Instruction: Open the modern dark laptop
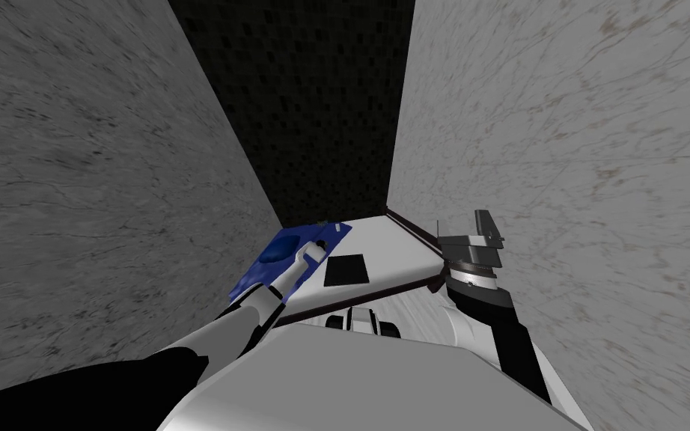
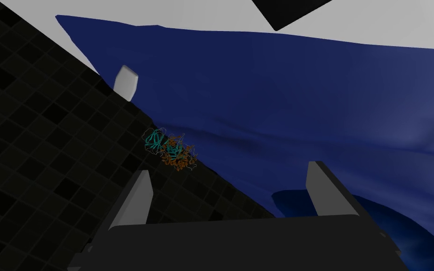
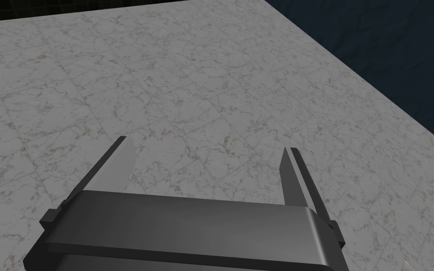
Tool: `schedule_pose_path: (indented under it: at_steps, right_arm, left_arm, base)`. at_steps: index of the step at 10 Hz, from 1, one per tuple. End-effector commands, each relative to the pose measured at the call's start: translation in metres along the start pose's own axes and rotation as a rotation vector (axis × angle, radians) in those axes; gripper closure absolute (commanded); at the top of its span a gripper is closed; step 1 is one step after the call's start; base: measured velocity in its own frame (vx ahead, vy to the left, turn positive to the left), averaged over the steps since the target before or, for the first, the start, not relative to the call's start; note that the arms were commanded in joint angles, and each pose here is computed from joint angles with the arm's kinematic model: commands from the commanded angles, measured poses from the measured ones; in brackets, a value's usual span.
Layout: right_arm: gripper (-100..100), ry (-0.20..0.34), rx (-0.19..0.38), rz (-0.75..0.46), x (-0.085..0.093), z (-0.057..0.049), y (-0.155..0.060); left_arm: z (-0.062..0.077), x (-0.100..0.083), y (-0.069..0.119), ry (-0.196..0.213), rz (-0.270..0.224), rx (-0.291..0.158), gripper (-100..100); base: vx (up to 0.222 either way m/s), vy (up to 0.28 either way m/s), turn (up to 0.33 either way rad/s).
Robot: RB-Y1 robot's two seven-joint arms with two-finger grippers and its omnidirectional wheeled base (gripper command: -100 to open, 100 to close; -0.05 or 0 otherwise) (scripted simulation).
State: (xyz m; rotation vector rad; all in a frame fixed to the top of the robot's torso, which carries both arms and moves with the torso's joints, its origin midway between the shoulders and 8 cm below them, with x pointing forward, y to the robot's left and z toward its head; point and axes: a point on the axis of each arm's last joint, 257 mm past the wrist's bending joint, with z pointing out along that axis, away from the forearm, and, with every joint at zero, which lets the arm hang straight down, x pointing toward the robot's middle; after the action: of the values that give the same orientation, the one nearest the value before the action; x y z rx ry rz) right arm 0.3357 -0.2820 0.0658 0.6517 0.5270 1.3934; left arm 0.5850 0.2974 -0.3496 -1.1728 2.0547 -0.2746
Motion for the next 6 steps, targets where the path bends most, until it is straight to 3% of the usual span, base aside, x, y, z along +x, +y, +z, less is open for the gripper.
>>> schedule_pose_path:
  at_steps: [1,6]
  right_arm:
    - [0,0.000,0.000,0.000,0.0000,0.0000,0.0000]
    - [0,0.000,0.000,0.000,0.0000,0.0000,0.0000]
  left_arm:
    - [-0.0003,-0.0001,-0.0002,0.000,0.000,-0.002,0]
    - [-0.0003,-0.0001,-0.0001,0.000,0.000,-0.002,0]
  base:
    - [0.000,0.000,0.000]
    - [0.000,0.000,0.000]
